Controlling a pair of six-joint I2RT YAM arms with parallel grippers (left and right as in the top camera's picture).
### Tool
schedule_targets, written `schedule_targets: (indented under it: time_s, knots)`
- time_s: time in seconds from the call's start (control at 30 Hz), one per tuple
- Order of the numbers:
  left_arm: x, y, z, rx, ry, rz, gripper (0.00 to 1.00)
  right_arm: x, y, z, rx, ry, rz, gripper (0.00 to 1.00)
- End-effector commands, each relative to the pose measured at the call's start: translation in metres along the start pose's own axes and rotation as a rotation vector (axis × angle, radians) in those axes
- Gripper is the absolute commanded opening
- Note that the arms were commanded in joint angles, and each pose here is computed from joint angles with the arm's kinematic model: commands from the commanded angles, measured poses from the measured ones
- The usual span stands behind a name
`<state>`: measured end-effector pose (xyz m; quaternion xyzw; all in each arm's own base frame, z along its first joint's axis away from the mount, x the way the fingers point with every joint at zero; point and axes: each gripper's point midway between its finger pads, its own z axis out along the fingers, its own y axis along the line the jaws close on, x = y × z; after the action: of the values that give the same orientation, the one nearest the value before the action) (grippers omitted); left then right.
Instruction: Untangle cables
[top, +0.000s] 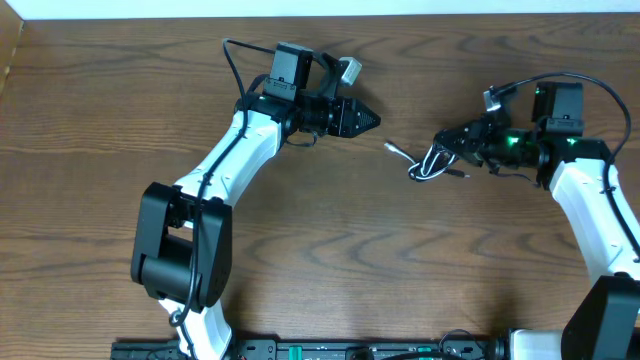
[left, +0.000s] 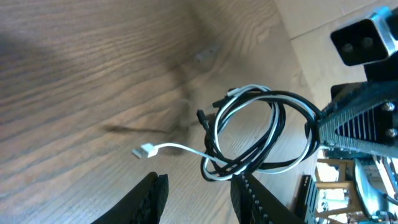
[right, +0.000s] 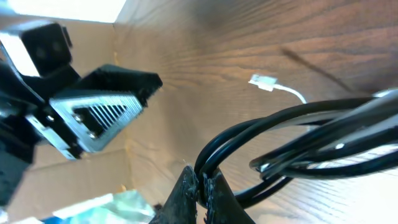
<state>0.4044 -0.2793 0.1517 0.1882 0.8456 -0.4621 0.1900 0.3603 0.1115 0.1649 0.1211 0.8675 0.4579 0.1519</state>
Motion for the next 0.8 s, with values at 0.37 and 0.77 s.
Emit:
schedule_targets:
  time_s: [0.37, 0.77]
  knots:
    - [-0.001, -0.008, -0.003, -0.027, -0.009, 0.004, 0.39, -0.007, -0.089, -0.020, 0.508, -0.085, -0.004, 0.08]
    - [0.010, -0.025, 0.018, -0.044, 0.026, 0.047, 0.43, -0.004, -0.120, -0.017, 0.620, -0.061, 0.053, 0.22]
